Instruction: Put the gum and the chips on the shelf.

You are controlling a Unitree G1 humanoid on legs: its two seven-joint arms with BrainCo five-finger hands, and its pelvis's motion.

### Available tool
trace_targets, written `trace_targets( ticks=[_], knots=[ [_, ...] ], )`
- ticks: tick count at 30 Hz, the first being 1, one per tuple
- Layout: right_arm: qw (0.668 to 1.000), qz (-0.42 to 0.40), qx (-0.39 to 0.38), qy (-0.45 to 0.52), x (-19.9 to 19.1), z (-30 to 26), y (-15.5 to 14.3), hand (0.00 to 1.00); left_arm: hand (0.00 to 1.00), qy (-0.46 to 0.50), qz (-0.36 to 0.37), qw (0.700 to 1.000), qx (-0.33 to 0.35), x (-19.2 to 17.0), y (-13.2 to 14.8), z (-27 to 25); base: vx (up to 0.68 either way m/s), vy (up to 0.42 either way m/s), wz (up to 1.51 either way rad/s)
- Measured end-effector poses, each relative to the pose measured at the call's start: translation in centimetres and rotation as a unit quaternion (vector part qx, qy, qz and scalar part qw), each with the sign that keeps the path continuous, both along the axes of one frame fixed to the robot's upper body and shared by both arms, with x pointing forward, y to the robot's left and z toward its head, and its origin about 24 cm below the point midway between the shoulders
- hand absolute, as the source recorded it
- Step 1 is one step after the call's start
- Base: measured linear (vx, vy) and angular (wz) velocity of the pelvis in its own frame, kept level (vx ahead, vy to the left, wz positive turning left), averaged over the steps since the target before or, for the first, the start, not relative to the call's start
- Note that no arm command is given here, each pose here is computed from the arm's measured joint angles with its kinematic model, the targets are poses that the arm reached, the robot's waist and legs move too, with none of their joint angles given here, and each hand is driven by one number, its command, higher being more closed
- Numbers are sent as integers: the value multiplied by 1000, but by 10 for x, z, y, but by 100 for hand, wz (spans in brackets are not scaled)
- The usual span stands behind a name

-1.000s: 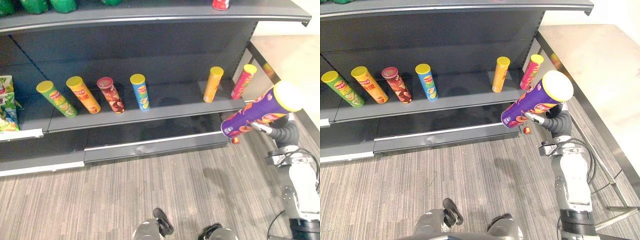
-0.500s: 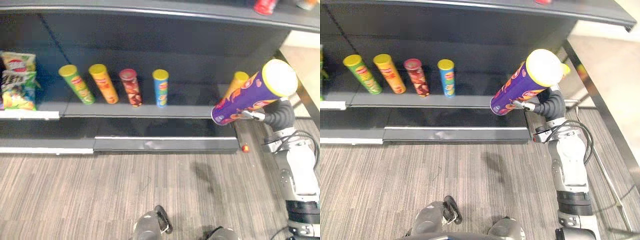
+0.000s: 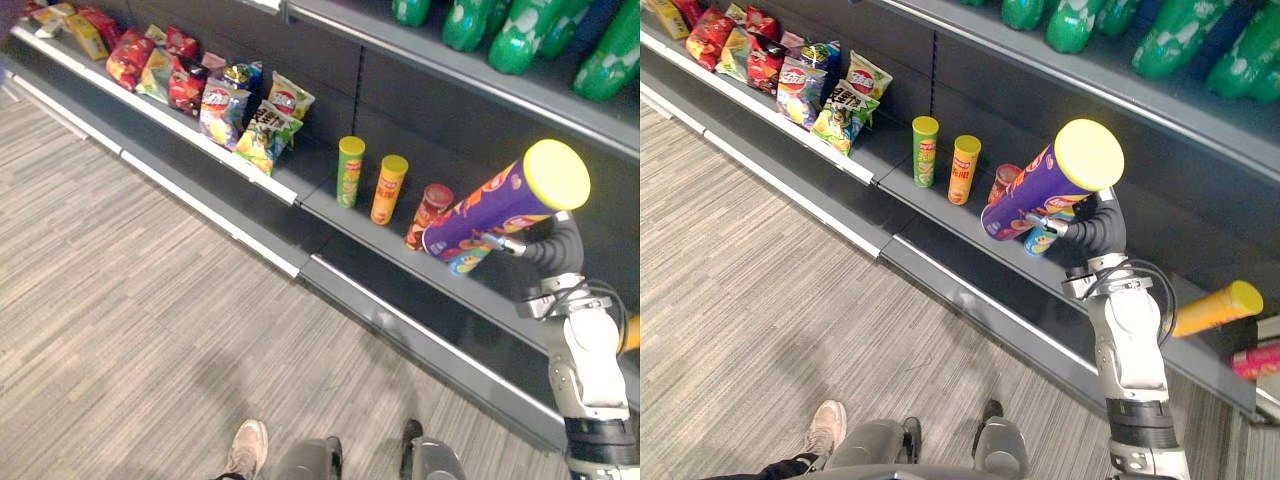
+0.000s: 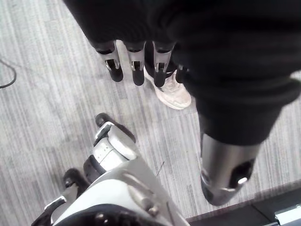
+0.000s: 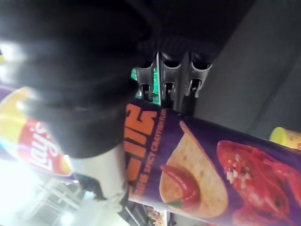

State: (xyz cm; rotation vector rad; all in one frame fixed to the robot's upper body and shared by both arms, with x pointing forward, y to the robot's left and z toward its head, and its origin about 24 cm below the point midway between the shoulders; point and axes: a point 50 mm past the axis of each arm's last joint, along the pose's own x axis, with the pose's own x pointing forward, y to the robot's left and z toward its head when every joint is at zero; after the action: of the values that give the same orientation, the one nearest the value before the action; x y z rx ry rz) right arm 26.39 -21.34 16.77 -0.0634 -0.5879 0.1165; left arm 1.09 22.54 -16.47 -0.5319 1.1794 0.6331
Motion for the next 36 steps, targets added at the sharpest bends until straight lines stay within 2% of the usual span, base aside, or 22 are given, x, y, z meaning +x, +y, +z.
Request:
trace_targets(
  ticks=[4,9,20,27,31,36],
  knots=[
    [1000,-16,10,14,1,-4,-3,100,0,7,-1,1000,-7,-7,-12,-2,99,-199,9],
    [998,-41,16,49,1,-19,-16,100,0,0,-12,1000,-6,-6,-12,-2,40,-97,1],
    [994,-29,15,101,-2,-39,-15,100,0,4,-30,1000,0,-7,-9,-2,-7,7,-3],
    [988,-21,53,143,3,-63,4,100,0,16,-48,999,8,-11,-9,-2,-7,0,-4],
    [981,-39,59,180,12,-80,14,100,0,13,-72,997,17,-8,-8,-2,-30,0,14],
    [982,-98,49,156,35,-66,16,100,0,-11,-82,996,21,5,-9,0,-65,-17,16]
  ],
)
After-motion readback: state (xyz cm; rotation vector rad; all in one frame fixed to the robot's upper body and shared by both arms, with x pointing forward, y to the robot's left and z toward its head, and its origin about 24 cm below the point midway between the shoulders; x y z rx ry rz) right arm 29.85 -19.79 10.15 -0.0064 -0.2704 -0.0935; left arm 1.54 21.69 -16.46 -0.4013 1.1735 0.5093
